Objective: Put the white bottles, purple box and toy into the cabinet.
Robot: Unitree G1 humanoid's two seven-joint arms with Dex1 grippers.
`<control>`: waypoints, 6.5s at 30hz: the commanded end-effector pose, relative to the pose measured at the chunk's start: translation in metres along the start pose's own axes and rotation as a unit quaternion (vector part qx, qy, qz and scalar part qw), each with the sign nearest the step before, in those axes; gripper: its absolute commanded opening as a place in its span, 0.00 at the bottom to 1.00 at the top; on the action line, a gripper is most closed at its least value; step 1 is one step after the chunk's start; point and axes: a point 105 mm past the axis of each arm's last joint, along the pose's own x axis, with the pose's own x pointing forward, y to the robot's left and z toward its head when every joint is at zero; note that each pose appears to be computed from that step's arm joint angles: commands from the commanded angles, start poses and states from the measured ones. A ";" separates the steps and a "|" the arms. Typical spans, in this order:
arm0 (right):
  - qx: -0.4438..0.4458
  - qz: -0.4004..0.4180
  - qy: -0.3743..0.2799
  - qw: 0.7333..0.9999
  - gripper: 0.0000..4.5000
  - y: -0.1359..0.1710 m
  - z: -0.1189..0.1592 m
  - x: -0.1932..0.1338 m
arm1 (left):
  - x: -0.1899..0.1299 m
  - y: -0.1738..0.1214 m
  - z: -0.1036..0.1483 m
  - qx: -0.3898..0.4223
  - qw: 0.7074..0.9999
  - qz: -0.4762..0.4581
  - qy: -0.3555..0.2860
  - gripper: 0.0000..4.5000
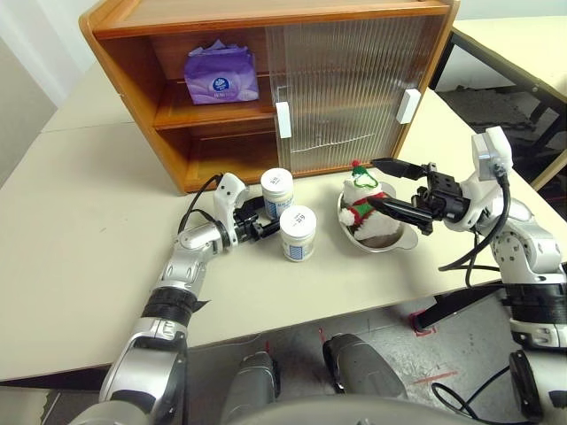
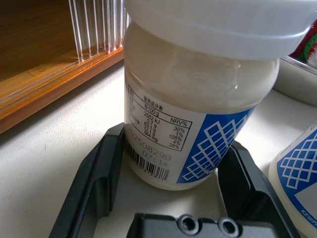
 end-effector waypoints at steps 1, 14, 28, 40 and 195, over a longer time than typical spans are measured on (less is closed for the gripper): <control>0.000 -0.003 0.000 1.000 1.00 0.001 0.001 -0.003 | -0.003 0.001 -0.008 -0.014 1.000 0.014 0.008 0.69; 0.001 0.005 0.000 1.000 1.00 -0.001 0.001 -0.001 | -0.038 0.053 0.020 -0.031 0.984 0.166 -0.058 0.69; 0.005 0.013 -0.001 1.000 1.00 -0.001 -0.002 0.006 | -0.039 0.098 0.034 -0.024 0.967 0.250 -0.030 0.69; 0.003 0.005 -0.001 1.000 1.00 -0.001 -0.002 0.003 | -0.018 0.109 0.033 -0.035 0.962 0.270 -0.003 0.69; -0.009 -0.009 -0.007 1.000 1.00 0.000 -0.004 0.003 | -0.001 0.132 0.058 0.194 0.924 0.304 0.128 0.01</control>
